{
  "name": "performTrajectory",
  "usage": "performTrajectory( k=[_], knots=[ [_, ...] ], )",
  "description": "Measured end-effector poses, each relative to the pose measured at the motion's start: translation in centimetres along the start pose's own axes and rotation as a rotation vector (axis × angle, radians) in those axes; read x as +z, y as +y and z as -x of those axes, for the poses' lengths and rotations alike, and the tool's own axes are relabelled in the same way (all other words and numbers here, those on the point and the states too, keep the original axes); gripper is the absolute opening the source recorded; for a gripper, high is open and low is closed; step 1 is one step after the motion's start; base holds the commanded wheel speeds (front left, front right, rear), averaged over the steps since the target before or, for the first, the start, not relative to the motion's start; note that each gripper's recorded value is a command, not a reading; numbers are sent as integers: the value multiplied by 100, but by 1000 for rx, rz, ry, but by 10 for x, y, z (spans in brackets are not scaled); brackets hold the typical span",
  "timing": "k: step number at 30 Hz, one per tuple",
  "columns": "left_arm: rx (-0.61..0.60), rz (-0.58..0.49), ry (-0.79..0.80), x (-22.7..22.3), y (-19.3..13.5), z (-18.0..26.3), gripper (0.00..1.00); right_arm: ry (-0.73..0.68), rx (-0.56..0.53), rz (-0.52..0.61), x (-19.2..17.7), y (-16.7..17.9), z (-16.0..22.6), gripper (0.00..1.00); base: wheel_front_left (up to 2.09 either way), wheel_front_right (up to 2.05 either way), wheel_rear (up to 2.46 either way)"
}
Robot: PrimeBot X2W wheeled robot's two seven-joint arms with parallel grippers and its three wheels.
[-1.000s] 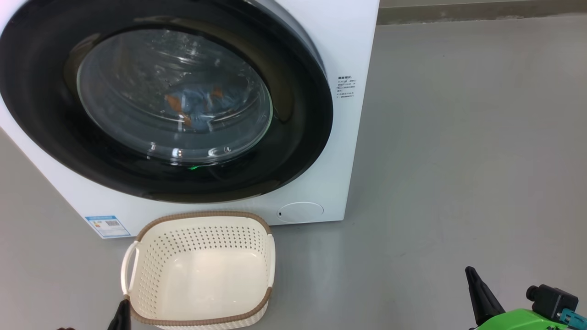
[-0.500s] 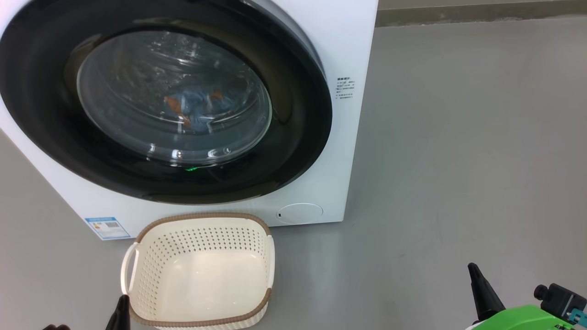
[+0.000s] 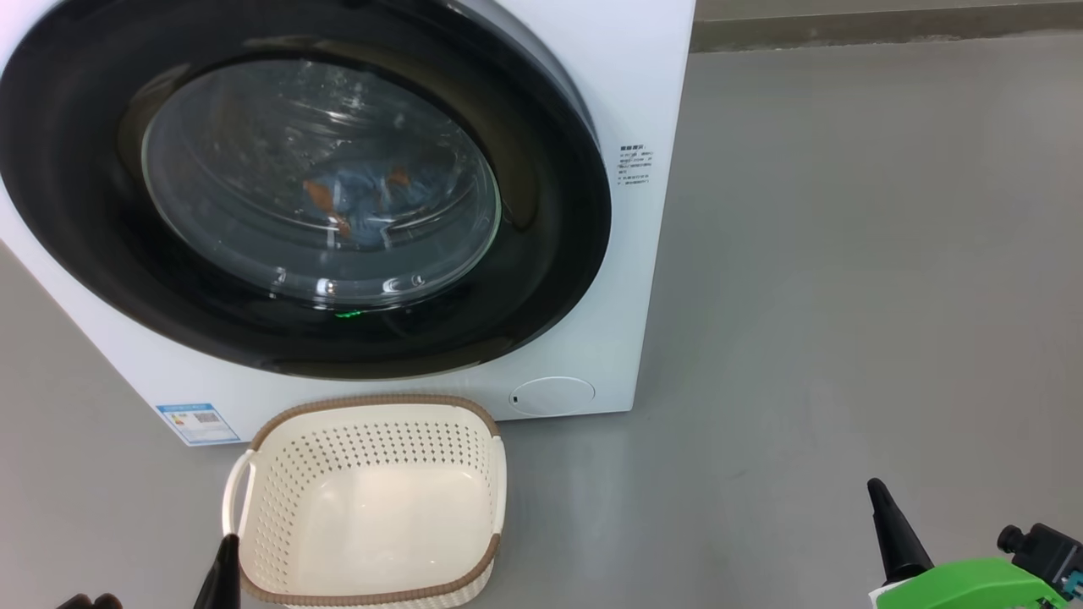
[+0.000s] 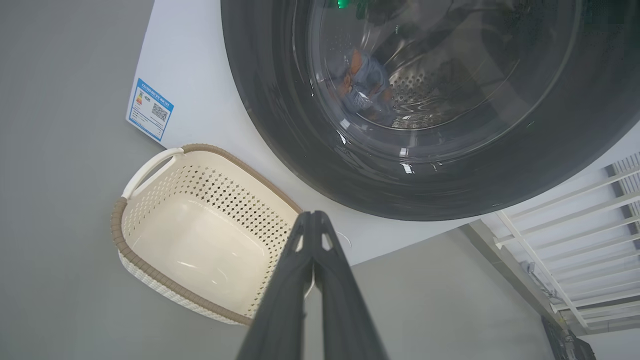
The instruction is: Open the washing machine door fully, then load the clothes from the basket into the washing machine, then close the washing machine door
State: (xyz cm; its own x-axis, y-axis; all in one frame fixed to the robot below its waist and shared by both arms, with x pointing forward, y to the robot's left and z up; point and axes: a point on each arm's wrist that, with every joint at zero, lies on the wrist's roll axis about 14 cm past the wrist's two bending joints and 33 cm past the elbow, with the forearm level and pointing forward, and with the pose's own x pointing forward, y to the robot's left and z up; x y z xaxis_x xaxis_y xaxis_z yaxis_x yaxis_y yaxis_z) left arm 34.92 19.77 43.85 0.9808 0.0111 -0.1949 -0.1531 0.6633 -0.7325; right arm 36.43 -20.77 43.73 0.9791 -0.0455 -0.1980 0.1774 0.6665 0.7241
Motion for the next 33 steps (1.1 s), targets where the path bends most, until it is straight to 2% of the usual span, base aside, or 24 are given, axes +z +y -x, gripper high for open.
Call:
performTrajectory(
  k=[33],
  knots=[
    [-28, 332, -10, 9, -15, -10, 0, -12, 23, -336, 11, 11, 0, 0, 0, 0, 0]
  ],
)
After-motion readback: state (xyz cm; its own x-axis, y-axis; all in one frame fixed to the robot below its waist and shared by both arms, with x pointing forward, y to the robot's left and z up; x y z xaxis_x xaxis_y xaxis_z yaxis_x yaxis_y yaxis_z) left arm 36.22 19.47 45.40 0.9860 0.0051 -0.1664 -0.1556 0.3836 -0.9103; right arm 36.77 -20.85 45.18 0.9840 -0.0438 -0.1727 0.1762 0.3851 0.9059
